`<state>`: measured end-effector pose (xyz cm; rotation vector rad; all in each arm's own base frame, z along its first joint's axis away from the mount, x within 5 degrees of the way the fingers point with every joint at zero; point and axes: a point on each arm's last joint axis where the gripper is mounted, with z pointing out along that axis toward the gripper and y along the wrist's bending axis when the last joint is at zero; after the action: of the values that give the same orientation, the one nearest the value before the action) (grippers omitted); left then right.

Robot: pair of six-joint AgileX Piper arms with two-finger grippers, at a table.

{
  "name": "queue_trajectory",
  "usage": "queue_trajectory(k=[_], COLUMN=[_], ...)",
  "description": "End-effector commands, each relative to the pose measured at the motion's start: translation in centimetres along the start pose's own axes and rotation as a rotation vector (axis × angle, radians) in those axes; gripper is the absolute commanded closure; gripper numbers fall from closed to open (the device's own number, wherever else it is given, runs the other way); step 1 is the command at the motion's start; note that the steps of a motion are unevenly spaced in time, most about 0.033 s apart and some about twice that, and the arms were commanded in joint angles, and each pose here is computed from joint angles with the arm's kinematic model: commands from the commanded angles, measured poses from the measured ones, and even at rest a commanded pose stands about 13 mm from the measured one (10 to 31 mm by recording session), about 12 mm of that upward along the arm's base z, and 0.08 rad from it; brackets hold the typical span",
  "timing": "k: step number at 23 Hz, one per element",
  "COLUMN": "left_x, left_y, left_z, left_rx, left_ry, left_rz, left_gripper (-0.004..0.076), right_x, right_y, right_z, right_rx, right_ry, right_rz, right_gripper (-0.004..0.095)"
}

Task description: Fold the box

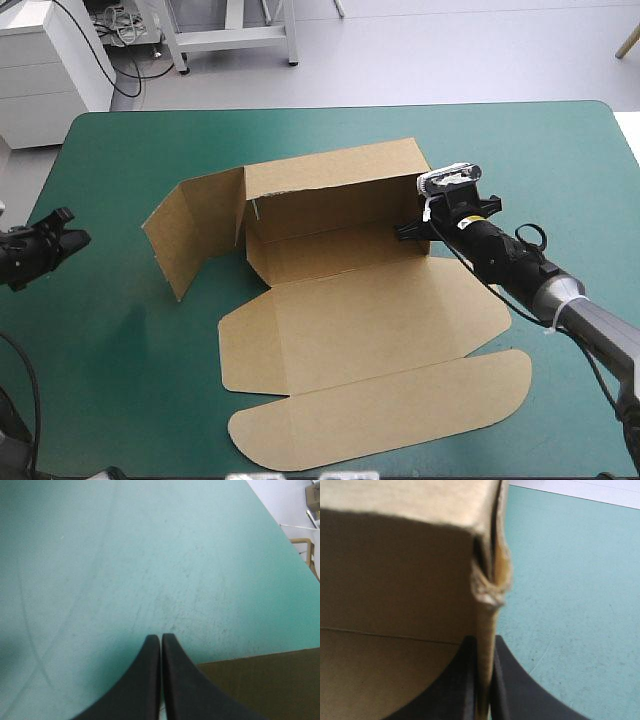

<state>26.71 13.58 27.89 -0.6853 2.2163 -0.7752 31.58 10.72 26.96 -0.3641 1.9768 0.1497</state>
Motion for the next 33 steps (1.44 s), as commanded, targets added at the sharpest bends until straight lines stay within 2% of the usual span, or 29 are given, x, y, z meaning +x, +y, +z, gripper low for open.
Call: queue_trajectory(k=[1, 5, 7, 12, 14, 15, 20, 21, 24, 26, 29, 33], left_x=[0.7, 1.4, 1.3, 1.2, 1.2, 1.2, 1.0, 1.0, 1.1, 1.0, 1.0, 1.0], left_y=[0.0, 0.6, 0.5, 0.1, 0.1, 0.0, -0.3, -0.3, -0.5, -0.5, -0.6, -0.6], left_z=[-0.2, 0.2, 0.2, 0.1, 0.1, 0.1, 0.1, 0.1, 0.1, 0.1, 0.1, 0.1], left_rx=[0.022, 0.007, 0.02, 0.065, 0.067, 0.079, 0.115, 0.116, 0.128, 0.137, 0.146, 0.149], left_ry=[-0.074, -0.064, -0.075, -0.087, -0.085, -0.088, -0.1, -0.101, -0.094, -0.096, -0.103, -0.099], left_rz=[-0.039, -0.06, -0.073, -0.085, -0.084, -0.092, -0.116, -0.117, -0.119, -0.124, -0.131, -0.131], left_gripper=[0.0732, 0.0732, 0.0732, 0.0732, 0.0732, 0.0732, 0.0732, 0.0732, 0.0732, 0.0732, 0.0732, 0.0732], right_x=[-2.5, -4.0, -5.4, -10.3, -12.0, -12.3, -10.9, -9.9, -7.5, -5.8, -5.0, -5.5], right_y=[-0.4, -0.2, -1.0, -3.4, -4.2, -4.3, -3.8, -3.6, -1.8, -1.0, -1.2, -1.5], right_z=[-1.0, -1.3, -1.7, -3.7, -4.5, -4.7, -4.0, -3.7, -3.0, -2.5, -1.0, 1.4], right_rx=[0.024, -0.057, -0.077, -0.066, -0.03, -0.018, -0.073, -0.081, -0.143, -0.126, -0.093, -0.074], right_ry=[-0.104, -0.034, -0.018, 0.001, 0.091, 0.192, 0.521, 0.604, 0.696, 0.752, 0.742, 0.578], right_rz=[-0.012, -0.003, 0.064, 0.167, 0.177, 0.187, 0.221, 0.261, 0.283, 0.229, 0.209, 0.197], right_gripper=[0.0928, 0.0927, 0.0927, 0.0925, 0.0925, 0.0925, 0.0926, 0.0925, 0.0925, 0.0925, 0.0926, 0.0926])
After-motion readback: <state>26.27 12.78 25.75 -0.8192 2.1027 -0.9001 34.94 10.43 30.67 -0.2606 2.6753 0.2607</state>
